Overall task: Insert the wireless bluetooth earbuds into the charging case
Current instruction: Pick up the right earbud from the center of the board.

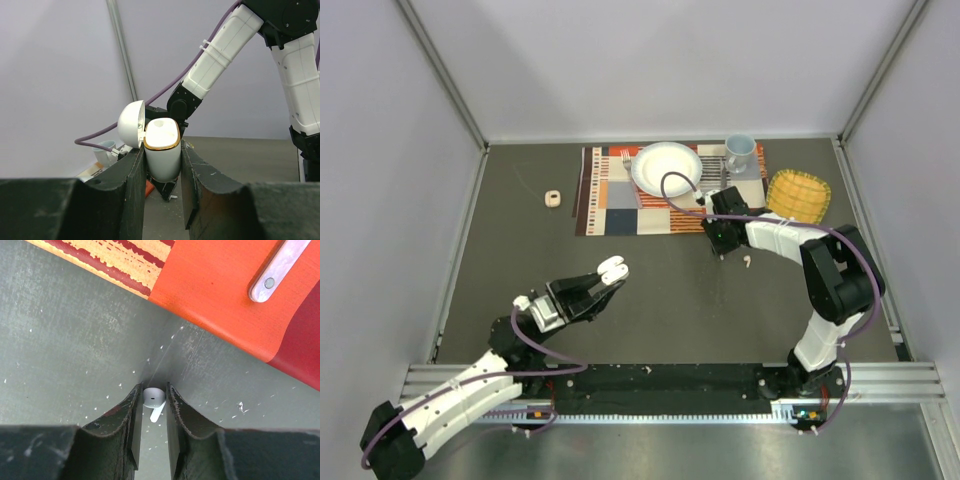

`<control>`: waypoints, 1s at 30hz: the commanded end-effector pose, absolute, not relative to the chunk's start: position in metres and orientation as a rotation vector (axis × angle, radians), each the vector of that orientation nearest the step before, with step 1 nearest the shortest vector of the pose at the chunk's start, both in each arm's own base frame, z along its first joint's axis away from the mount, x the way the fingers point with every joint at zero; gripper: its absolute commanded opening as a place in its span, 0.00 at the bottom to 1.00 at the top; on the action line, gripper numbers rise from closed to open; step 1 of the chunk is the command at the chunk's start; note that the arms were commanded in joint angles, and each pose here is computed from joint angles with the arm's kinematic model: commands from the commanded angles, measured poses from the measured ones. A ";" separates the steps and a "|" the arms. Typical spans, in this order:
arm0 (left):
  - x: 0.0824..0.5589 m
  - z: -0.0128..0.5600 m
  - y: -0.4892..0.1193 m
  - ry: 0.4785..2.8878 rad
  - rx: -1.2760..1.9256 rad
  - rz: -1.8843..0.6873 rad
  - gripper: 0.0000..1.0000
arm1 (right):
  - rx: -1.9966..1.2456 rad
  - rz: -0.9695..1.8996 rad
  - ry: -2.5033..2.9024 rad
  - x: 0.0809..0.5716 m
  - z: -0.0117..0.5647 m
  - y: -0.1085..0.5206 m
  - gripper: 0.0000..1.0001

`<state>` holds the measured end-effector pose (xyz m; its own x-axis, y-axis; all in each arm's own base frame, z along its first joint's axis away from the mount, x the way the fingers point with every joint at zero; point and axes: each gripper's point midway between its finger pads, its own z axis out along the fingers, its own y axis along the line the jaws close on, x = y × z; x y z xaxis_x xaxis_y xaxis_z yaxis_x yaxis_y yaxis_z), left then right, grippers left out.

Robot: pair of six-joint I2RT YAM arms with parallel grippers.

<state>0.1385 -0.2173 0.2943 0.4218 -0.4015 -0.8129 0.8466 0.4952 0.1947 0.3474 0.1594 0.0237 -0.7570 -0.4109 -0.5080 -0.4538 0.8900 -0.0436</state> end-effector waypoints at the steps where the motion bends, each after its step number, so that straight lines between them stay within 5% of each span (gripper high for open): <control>1: 0.134 0.300 -0.211 0.742 0.645 -0.844 0.00 | -0.598 0.108 2.497 0.362 0.034 0.163 0.21; 6: 0.137 0.298 -0.212 0.760 0.666 -0.823 0.00 | -0.594 0.139 2.497 0.361 0.035 0.166 0.06; 30: 0.140 0.296 -0.214 0.781 0.652 -0.834 0.00 | -0.477 0.309 2.323 0.366 0.096 0.186 0.03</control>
